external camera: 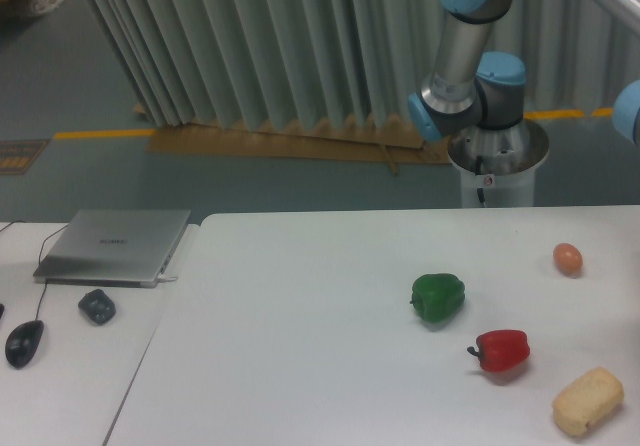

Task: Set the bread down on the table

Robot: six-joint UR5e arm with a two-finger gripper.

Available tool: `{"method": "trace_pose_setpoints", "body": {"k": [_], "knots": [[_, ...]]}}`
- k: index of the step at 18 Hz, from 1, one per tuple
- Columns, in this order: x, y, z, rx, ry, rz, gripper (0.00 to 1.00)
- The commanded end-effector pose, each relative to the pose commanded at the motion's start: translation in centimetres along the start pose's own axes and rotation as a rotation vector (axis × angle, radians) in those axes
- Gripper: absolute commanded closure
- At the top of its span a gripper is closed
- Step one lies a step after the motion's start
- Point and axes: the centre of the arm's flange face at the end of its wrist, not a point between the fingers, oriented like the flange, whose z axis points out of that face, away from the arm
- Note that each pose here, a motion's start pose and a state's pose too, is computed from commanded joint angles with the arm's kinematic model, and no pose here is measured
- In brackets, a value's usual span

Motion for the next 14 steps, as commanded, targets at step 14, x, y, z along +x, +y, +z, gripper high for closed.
{"method": "trace_pose_setpoints", "body": {"k": [14], "knots": [[0.14,-0.34,-0.41,0.045,-0.016,-0.012,0.0]]}}
